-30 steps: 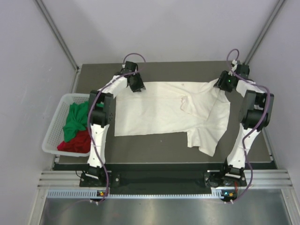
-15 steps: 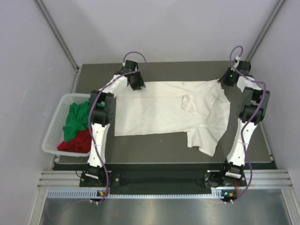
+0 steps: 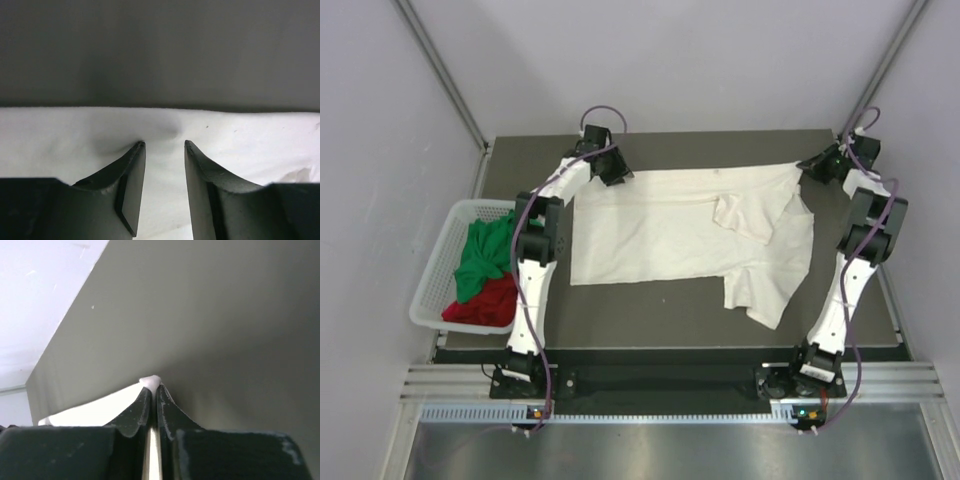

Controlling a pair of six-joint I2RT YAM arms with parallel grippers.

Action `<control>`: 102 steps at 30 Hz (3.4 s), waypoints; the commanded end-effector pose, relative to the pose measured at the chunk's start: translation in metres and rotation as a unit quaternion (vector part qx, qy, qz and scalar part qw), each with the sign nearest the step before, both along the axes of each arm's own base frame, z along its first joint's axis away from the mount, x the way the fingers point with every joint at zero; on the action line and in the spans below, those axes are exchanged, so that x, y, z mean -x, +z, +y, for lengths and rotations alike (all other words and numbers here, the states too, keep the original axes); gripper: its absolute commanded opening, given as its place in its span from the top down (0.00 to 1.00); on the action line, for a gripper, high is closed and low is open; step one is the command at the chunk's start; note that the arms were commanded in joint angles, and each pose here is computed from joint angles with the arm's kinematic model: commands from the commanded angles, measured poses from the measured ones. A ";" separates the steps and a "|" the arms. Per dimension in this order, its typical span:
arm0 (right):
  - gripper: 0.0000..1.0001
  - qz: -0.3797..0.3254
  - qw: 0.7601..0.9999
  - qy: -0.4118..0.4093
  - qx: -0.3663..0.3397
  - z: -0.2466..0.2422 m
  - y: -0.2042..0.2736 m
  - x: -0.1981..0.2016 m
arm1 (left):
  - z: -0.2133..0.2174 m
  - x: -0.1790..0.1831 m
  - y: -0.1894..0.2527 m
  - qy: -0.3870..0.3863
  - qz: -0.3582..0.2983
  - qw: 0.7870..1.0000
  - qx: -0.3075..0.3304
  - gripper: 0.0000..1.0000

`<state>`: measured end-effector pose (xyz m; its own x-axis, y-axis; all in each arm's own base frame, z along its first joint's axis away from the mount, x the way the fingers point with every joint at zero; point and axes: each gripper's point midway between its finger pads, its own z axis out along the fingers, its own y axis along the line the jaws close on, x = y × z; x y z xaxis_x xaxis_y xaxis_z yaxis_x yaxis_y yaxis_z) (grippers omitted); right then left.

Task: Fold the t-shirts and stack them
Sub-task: Fold the tshirt

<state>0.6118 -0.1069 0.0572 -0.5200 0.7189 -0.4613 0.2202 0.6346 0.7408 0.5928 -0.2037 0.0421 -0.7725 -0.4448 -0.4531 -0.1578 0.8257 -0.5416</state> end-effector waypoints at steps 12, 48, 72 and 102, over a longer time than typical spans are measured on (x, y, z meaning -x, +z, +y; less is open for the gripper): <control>0.39 0.088 0.978 -0.129 0.138 -0.053 0.080 0.038 | 0.026 0.032 0.112 -0.038 -0.048 0.997 -0.045 0.52; 0.50 0.433 0.873 -0.217 0.061 0.130 -0.039 0.467 | 0.036 0.272 0.104 -0.097 0.012 0.991 -0.089 0.50; 1.00 0.261 0.924 -0.234 0.155 0.091 0.051 0.412 | 0.061 0.288 0.102 0.036 0.012 0.997 -0.067 0.42; 1.00 0.209 0.962 -0.126 0.124 0.123 0.054 0.374 | 0.116 0.338 -0.003 0.535 0.215 0.817 0.021 0.60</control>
<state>0.2288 0.0111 0.1061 -0.5137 0.7567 -0.4044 0.6732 0.6477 0.3567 0.2360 -0.0867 0.0387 -0.0959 -0.9746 -0.2025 -0.9672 0.1393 -0.2125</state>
